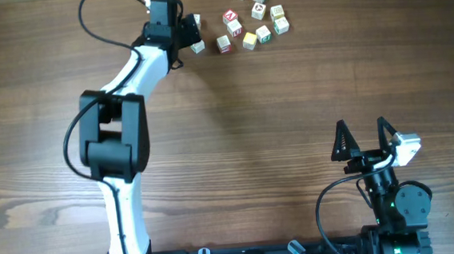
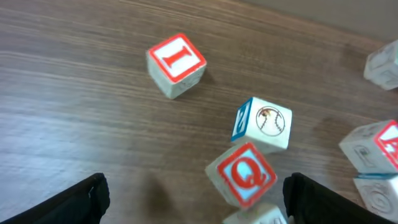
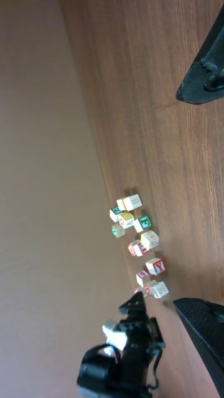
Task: Form a circle
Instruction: 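Reach the left gripper forward to the block cluster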
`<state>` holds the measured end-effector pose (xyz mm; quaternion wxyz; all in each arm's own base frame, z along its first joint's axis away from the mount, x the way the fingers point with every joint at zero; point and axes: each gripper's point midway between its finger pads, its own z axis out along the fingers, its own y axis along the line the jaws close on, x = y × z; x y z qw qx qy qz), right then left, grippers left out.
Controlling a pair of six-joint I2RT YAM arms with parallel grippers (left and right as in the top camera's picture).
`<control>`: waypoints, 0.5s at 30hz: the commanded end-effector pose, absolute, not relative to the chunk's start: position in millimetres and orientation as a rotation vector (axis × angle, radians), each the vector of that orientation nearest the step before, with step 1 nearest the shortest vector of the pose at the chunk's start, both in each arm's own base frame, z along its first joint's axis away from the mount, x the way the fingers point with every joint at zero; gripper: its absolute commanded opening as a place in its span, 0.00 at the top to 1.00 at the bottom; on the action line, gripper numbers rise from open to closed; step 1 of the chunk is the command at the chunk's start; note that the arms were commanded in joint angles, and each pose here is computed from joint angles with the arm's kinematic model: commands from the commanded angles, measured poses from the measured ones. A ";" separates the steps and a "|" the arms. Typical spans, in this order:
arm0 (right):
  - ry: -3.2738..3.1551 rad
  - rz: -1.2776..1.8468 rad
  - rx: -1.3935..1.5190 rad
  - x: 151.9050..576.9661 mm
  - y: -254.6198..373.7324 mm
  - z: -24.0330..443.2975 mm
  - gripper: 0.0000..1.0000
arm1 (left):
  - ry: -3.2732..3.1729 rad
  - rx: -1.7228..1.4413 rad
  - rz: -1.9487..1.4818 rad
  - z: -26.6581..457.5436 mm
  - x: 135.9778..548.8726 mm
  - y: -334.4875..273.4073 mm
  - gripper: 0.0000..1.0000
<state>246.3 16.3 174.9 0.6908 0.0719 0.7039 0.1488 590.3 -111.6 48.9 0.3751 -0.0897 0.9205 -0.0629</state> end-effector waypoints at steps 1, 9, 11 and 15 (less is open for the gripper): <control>1.563 0.326 0.177 246.2 13.4 176.5 0.00 | 2.351 -0.133 -0.173 46.8 602.2 -131.7 0.06; 1.563 0.326 0.177 246.2 13.4 176.6 0.00 | 2.321 -0.113 -0.196 33.8 611.4 -136.3 0.06; 1.563 0.326 0.177 246.2 13.4 176.5 0.00 | 2.311 -0.112 -0.205 27.8 614.5 -138.2 0.09; 1.563 0.326 0.177 246.2 13.4 176.6 0.00 | 2.346 -0.113 -0.195 6.3 611.1 -137.3 0.16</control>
